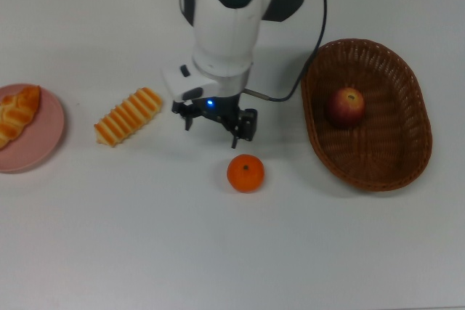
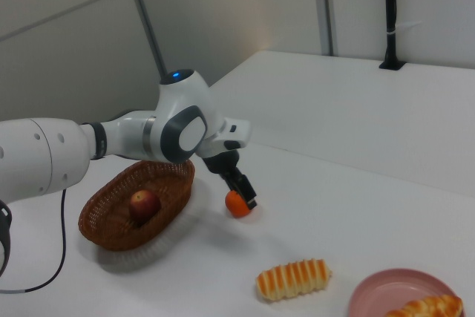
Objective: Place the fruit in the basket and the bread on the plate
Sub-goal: 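Move the gripper to the tangerine and grasp it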
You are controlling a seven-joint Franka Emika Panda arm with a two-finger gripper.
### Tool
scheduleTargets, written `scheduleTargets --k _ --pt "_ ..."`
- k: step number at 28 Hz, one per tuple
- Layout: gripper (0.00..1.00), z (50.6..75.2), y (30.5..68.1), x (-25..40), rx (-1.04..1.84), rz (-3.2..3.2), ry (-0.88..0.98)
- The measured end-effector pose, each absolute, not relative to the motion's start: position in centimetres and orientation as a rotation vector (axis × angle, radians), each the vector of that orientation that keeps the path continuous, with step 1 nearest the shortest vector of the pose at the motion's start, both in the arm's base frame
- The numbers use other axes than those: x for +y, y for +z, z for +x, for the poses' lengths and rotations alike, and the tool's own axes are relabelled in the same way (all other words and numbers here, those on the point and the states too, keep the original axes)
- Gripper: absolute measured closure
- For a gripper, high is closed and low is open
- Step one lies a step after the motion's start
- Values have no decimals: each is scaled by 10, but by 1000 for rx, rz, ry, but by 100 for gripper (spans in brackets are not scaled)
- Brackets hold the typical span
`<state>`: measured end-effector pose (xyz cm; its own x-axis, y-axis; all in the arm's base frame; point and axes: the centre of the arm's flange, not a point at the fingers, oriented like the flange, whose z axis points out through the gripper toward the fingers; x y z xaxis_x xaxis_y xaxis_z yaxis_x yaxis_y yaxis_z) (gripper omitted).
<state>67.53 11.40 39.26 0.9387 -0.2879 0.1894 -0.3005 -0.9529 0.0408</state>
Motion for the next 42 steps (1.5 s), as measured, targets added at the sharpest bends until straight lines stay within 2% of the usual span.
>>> scheduleTargets --k 10,24,42 --pt "0 670 376 161 -435 3030 259" --pt "0 695 354 173 -431 3021 295" --pt "0 705 317 190 -389 3021 315"
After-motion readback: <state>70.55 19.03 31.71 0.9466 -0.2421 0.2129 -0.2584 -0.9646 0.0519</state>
